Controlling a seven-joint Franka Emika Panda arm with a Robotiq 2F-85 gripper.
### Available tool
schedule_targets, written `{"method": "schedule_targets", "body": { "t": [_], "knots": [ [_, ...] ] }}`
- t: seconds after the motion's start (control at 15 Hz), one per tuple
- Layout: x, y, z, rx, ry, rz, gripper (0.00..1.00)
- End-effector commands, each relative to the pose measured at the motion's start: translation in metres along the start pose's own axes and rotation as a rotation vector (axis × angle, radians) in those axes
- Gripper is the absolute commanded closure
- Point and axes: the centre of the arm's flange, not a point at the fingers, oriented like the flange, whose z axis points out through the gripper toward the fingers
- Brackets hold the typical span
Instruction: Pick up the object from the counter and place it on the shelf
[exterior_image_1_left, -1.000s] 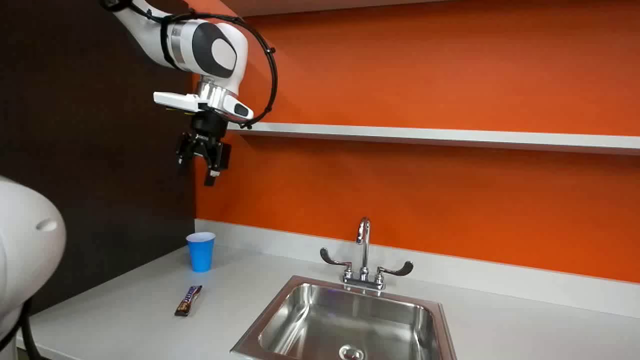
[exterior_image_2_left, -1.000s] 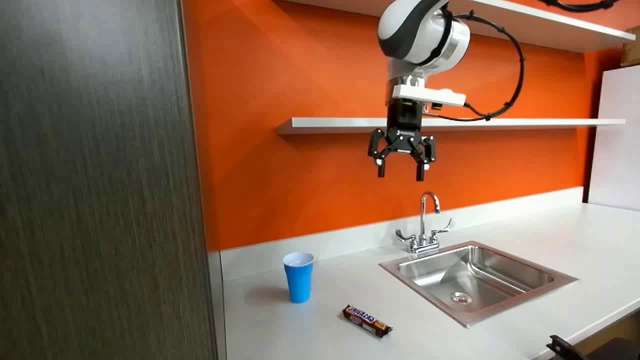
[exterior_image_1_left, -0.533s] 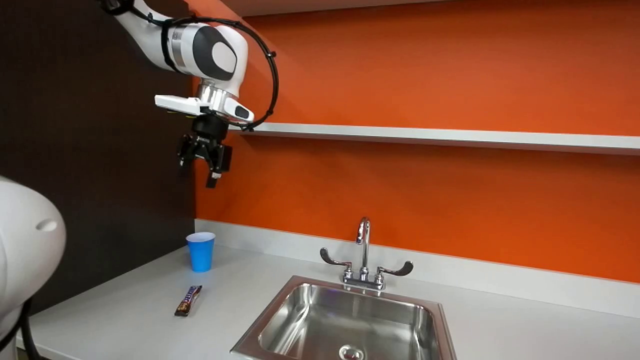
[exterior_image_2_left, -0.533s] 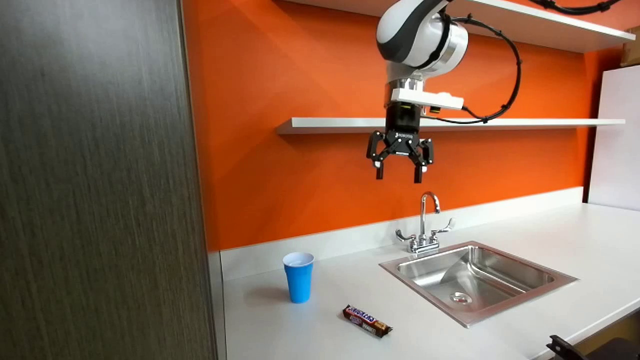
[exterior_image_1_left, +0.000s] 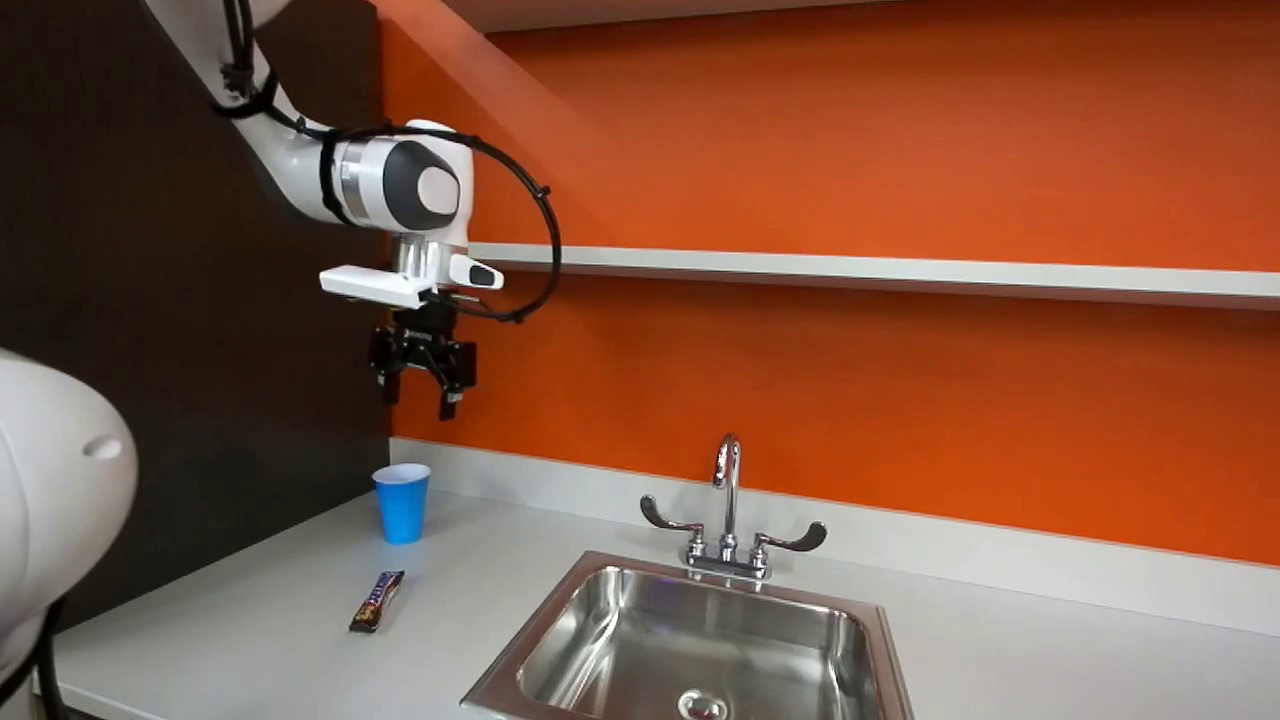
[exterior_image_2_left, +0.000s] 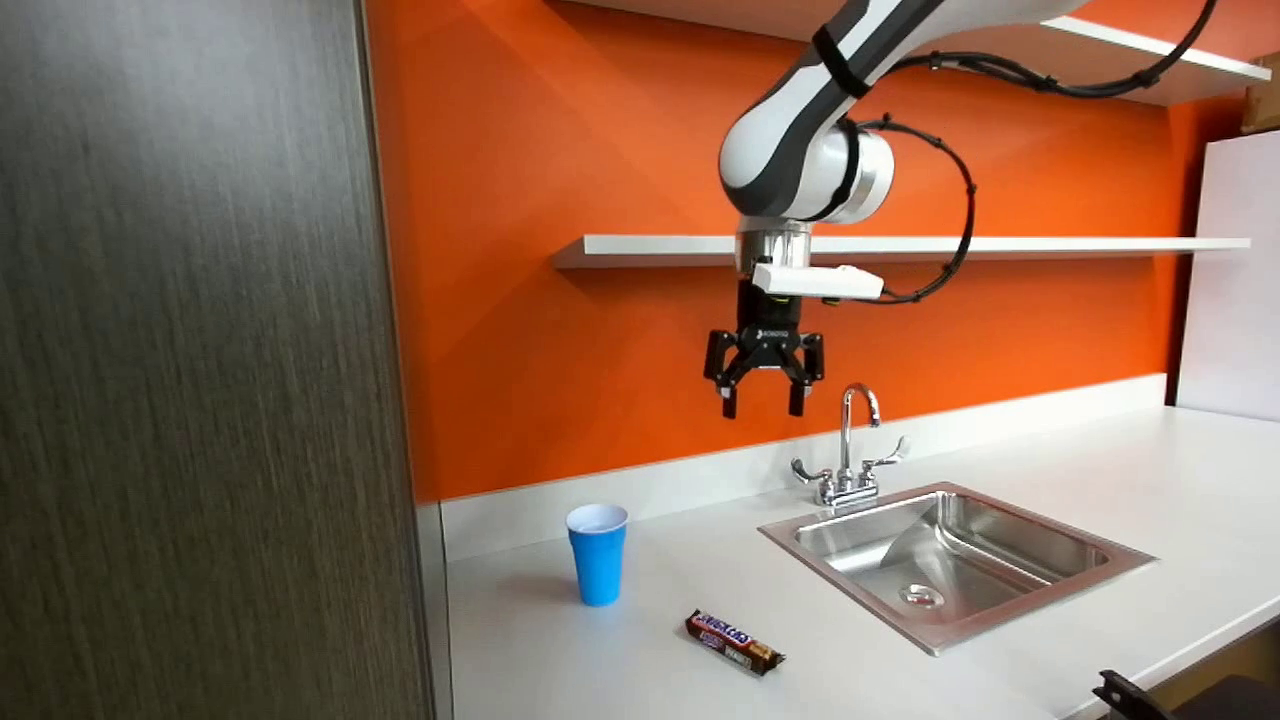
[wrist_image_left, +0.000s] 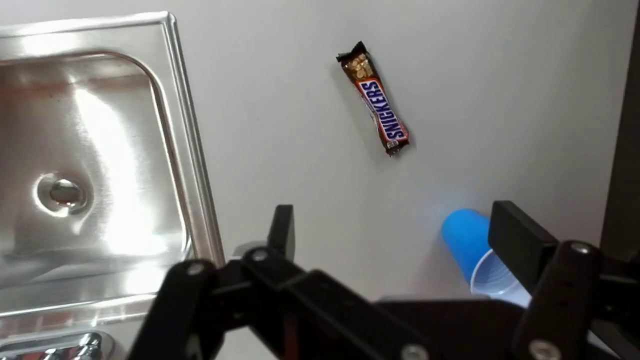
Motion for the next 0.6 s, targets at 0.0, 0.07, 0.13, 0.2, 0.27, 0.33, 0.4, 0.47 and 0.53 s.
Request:
{"method": "schedule_targets", "body": {
  "t": [0.0, 0.07, 0.13, 0.2, 0.27, 0.33, 0.4, 0.47, 0.53],
  "knots": [
    [0.008, -0.011, 0.029, -0.060, -0.004, -0.110, 0.00],
    [0.010, -0.013, 0.038, -0.075, -0.021, -0.137, 0.00],
    [0.012, -0.015, 0.048, -0.087, -0.041, -0.164, 0.00],
    [0.013, -0.016, 0.057, -0.095, -0.055, -0.182, 0.00],
    [0.013, -0.018, 0.068, -0.097, -0.073, -0.198, 0.00],
    [0.014, -0.019, 0.079, -0.097, -0.086, -0.217, 0.00],
    [0.015, -0.019, 0.091, -0.088, -0.101, -0.228, 0.00],
    [0.016, -0.019, 0.101, -0.081, -0.110, -0.235, 0.00],
    [0.017, -0.020, 0.112, -0.069, -0.118, -0.246, 0.00]
  ]
}}
